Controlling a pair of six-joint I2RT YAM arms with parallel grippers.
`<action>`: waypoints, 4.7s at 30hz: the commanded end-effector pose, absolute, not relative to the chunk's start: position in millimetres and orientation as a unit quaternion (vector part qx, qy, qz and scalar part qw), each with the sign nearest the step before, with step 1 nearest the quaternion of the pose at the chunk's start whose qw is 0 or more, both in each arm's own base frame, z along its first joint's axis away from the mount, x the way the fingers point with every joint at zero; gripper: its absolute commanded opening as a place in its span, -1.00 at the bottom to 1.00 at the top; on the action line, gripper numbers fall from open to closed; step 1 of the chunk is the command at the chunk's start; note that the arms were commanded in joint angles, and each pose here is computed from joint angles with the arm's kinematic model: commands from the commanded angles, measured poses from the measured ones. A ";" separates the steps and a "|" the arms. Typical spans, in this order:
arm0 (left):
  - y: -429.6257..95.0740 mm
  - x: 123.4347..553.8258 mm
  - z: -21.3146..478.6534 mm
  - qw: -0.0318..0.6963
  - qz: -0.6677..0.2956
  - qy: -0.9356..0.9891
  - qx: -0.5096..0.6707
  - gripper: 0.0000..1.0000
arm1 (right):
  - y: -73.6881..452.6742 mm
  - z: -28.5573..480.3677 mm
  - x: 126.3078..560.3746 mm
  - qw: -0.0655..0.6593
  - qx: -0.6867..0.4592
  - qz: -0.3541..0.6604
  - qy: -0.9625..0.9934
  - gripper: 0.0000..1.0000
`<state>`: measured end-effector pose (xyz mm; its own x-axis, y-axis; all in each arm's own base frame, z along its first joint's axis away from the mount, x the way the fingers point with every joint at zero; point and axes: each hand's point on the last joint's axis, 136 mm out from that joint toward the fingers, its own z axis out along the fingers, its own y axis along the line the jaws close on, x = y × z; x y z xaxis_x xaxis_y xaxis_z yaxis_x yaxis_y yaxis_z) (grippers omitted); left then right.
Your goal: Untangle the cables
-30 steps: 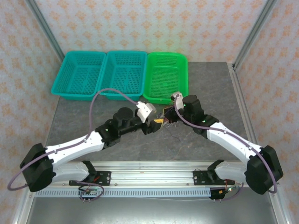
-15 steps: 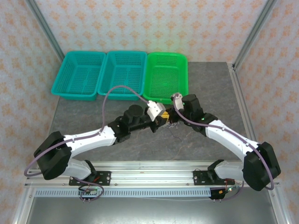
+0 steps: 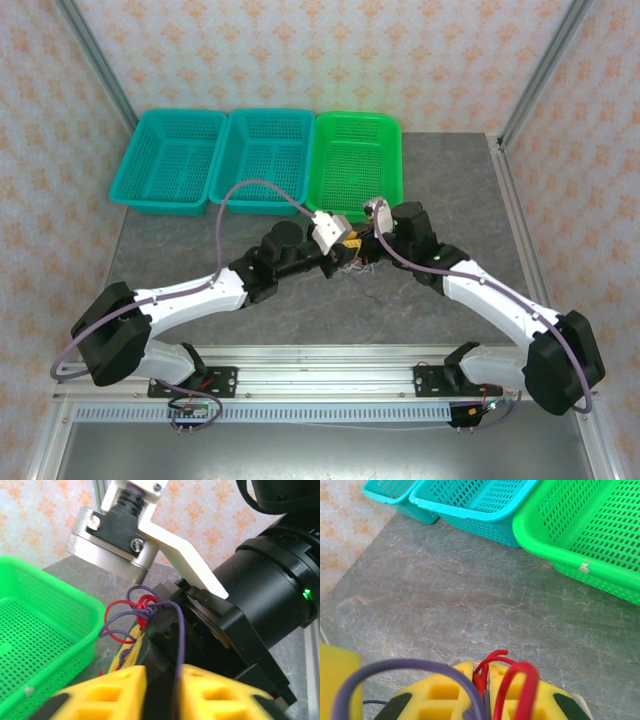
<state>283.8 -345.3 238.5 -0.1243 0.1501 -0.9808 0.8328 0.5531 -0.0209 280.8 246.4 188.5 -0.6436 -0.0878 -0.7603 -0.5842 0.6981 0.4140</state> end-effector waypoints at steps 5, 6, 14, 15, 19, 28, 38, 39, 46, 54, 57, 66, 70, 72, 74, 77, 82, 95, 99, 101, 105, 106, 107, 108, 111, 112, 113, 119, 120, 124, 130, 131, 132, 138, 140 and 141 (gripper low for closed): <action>-349.0 287.9 263.9 0.587 -0.337 0.657 0.333 -1.00 | 262.9 208.2 277.4 0.395 -0.208 0.375 0.813 -1.00; -345.7 288.3 268.4 0.591 -0.336 0.657 0.325 -1.00 | 254.1 197.6 287.3 0.399 -0.178 0.348 0.829 -0.96; -286.8 286.5 305.1 0.629 -0.301 0.684 0.212 -1.00 | 143.8 101.6 328.0 0.384 0.106 0.147 0.905 -0.12; -278.6 286.0 307.3 0.630 -0.291 0.692 0.200 -1.00 | 135.6 92.2 327.4 0.375 0.131 0.146 0.906 -0.12; -247.8 278.9 307.9 0.626 -0.257 0.716 0.169 -1.00 | 126.5 65.4 322.4 0.343 0.182 0.178 0.904 -0.46; -167.8 267.6 296.2 0.631 -0.159 0.757 0.063 -1.00 | 65.4 31.0 301.6 0.316 0.344 0.135 0.874 -0.12; -112.4 273.7 254.7 0.594 -0.124 0.794 -0.033 -1.00 | -8.9 32.8 278.2 0.313 0.530 0.134 0.777 -0.26; -116.8 274.5 251.9 0.592 -0.130 0.795 -0.025 -1.00 | -4.4 39.0 282.5 0.321 0.513 0.148 0.782 -0.25; -152.3 278.0 214.3 0.547 -0.174 0.818 0.028 -1.00 | 36.9 90.0 301.6 0.350 0.388 0.235 0.820 -0.07; -179.1 271.4 249.0 0.565 -0.244 0.784 0.080 -1.00 | 58.3 155.0 315.2 0.398 0.307 0.267 0.823 1.00; -192.9 264.9 282.5 0.576 -0.279 0.760 0.112 -1.00 | 43.7 197.2 319.1 0.471 0.318 0.270 0.778 0.98; -230.5 296.9 430.9 0.670 -0.296 0.667 0.137 -1.00 | 66.7 290.4 318.2 0.537 0.251 0.368 0.716 0.98; -261.5 340.4 480.8 0.706 -0.260 0.638 0.162 -1.00 | 70.9 288.4 315.9 0.523 0.250 0.377 0.723 0.98; -278.3 364.6 493.4 0.712 -0.248 0.634 0.173 -1.00 | 69.8 284.5 312.7 0.519 0.251 0.371 0.728 0.98; -291.3 388.4 503.0 0.719 -0.234 0.630 0.176 -1.00 | 68.6 281.2 308.6 0.517 0.253 0.367 0.731 0.98; -306.2 429.1 503.5 0.725 -0.213 0.632 0.171 -1.00 | 66.0 274.6 301.9 0.516 0.255 0.360 0.734 0.98; -337.6 497.3 471.5 0.709 -0.179 0.657 0.184 -1.00 | 63.2 265.0 294.0 0.511 0.261 0.353 0.739 0.98; -344.6 571.2 309.0 0.609 -0.129 0.771 0.134 0.22 | 58.2 242.2 292.5 0.496 0.273 0.329 0.756 0.99; -334.1 550.2 346.1 0.633 -0.156 0.749 0.122 0.66 | 51.4 225.0 292.9 0.468 0.297 0.296 0.778 0.99; -325.4 533.6 372.8 0.648 -0.174 0.733 0.116 0.74 | 48.9 215.2 293.7 0.448 0.306 0.276 0.794 0.99; -300.6 482.4 427.4 0.672 -0.231 0.697 0.095 0.79 | 34.0 187.9 293.8 0.405 0.336 0.207 0.825 0.99; -295.1 467.6 433.2 0.672 -0.250 0.691 0.092 0.80 | 31.2 181.3 294.1 0.396 0.336 0.190 0.834 0.99; -291.3 454.4 436.5 0.670 -0.265 0.687 0.092 0.80 | 30.4 176.8 295.1 0.389 0.331 0.180 0.840 0.99; -287.7 437.8 437.5 0.665 -0.285 0.684 0.096 0.82 | 30.4 169.7 296.6 0.379 0.325 0.170 0.849 0.99; -288.2 383.6 425.3 0.634 -0.322 0.689 0.143 0.93 | 32.7 149.6 302.1 0.348 0.311 0.150 0.871 0.99; -286.3 364.8 416.9 0.624 -0.318 0.696 0.158 0.96 | 33.0 141.4 304.6 0.335 0.308 0.141 0.879 0.99; -285.0 349.8 409.0 0.619 -0.310 0.701 0.171 0.98 | 32.9 135.3 307.0 0.326 0.305 0.134 0.885 0.99; -263.6 282.8 351.0 0.580 -0.287 0.734 0.204 1.00 | 33.7 95.3 325.0 0.277 0.311 0.104 0.903 0.77; -258.9 277.3 341.3 0.573 -0.285 0.741 0.205 1.00 | 37.1 89.4 327.6 0.267 0.306 0.107 0.907 0.60; -244.5 263.3 305.1 0.550 -0.267 0.762 0.214 1.00 | 54.8 81.5 335.5 0.252 0.274 0.131 0.919 -0.18; -231.1 258.4 262.7 0.510 -0.249 0.802 0.188 1.00 | 96.2 94.1 334.6 0.236 0.224 0.204 0.923 -0.77; -231.4 258.4 258.4 0.502 -0.253 0.807 0.180 1.00 | 104.7 96.8 333.6 0.229 0.224 0.224 0.920 -0.83; -233.0 258.5 253.4 0.491 -0.260 0.814 0.169 0.98 | 115.1 99.9 332.2 0.220 0.225 0.248 0.916 -0.87; -248.3 269.2 213.0 0.393 -0.340 0.854 0.022 0.61 | 173.9 119.1 325.4 0.185 0.216 0.371 0.884 -0.88; -254.0 272.0 199.3 0.362 -0.373 0.854 -0.035 0.37 | 183.0 120.6 322.8 0.173 0.221 0.389 0.878 -0.88; -256.4 272.9 191.1 0.346 -0.384 0.854 -0.060 0.23 | 185.9 120.0 321.4 0.167 0.227 0.394 0.875 -0.88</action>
<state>271.2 -248.6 205.2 -0.6738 -0.1741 -0.7181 0.3381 0.7915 -0.5091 321.0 167.8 103.1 -0.8453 0.5041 -0.1774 0.2654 0.6842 0.6793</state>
